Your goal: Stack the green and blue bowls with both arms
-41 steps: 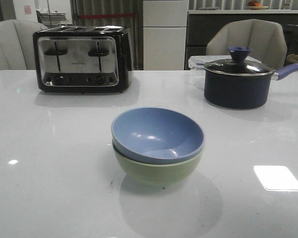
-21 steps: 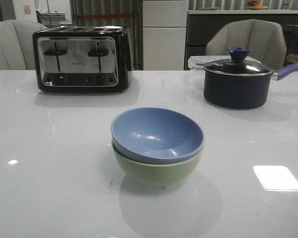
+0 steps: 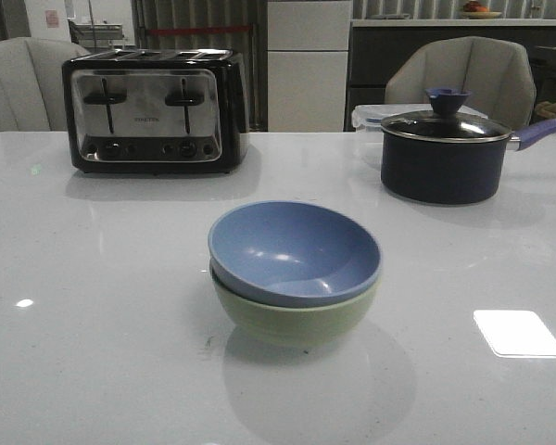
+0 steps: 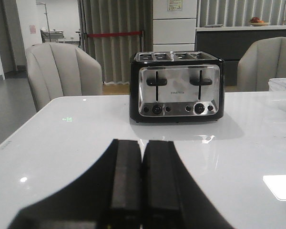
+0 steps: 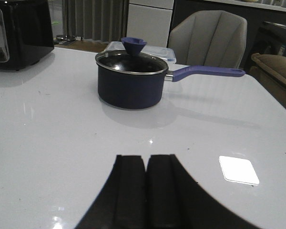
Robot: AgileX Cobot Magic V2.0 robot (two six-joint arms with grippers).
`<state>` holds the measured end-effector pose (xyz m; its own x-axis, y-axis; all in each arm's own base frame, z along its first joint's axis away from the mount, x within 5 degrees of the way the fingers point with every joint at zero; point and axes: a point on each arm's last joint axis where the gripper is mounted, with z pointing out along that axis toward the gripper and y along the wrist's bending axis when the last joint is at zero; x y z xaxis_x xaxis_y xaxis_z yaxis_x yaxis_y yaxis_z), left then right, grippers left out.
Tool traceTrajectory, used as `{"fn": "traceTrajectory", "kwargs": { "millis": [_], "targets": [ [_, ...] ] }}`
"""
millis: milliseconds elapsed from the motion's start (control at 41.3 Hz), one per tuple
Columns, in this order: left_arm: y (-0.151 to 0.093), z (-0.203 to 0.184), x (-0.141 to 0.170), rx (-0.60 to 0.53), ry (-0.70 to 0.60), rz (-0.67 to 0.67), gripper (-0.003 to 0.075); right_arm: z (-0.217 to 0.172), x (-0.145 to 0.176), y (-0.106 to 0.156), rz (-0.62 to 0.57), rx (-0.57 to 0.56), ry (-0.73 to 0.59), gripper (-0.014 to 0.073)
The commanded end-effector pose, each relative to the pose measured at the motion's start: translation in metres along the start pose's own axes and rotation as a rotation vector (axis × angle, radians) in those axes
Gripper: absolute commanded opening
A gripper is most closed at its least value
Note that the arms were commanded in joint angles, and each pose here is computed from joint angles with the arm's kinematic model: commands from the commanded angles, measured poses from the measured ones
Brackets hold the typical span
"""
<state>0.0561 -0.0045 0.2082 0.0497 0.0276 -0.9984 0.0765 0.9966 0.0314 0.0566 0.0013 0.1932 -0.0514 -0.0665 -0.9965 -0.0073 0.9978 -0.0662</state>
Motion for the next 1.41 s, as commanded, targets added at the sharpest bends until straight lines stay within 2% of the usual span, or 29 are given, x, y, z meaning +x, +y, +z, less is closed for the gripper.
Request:
{"fn": "traceTrajectory", "kwargs": {
  "millis": [0,291,581,1381],
  "targets": [
    [0.0010,-0.0020,-0.0089,-0.011,-0.110,-0.015,0.0093,-0.0022,-0.0109,-0.0027,-0.003,0.029,-0.118,0.0029],
    [0.0010,-0.0020,-0.0089,-0.011,-0.110,-0.015,0.0093,-0.0023,-0.0118,-0.0030,0.002,0.031,-0.128,0.0029],
    [0.0010,-0.0020,-0.0089,-0.011,-0.110,-0.015,0.0093,-0.0038,-0.0202,-0.0023,0.118,0.002,-0.223,0.0029],
    [0.0010,-0.0020,-0.0089,-0.011,-0.110,-0.015,0.0093,-0.0034,-0.0183,-0.0028,0.118,0.013,-0.203,0.0029]
  ]
}}
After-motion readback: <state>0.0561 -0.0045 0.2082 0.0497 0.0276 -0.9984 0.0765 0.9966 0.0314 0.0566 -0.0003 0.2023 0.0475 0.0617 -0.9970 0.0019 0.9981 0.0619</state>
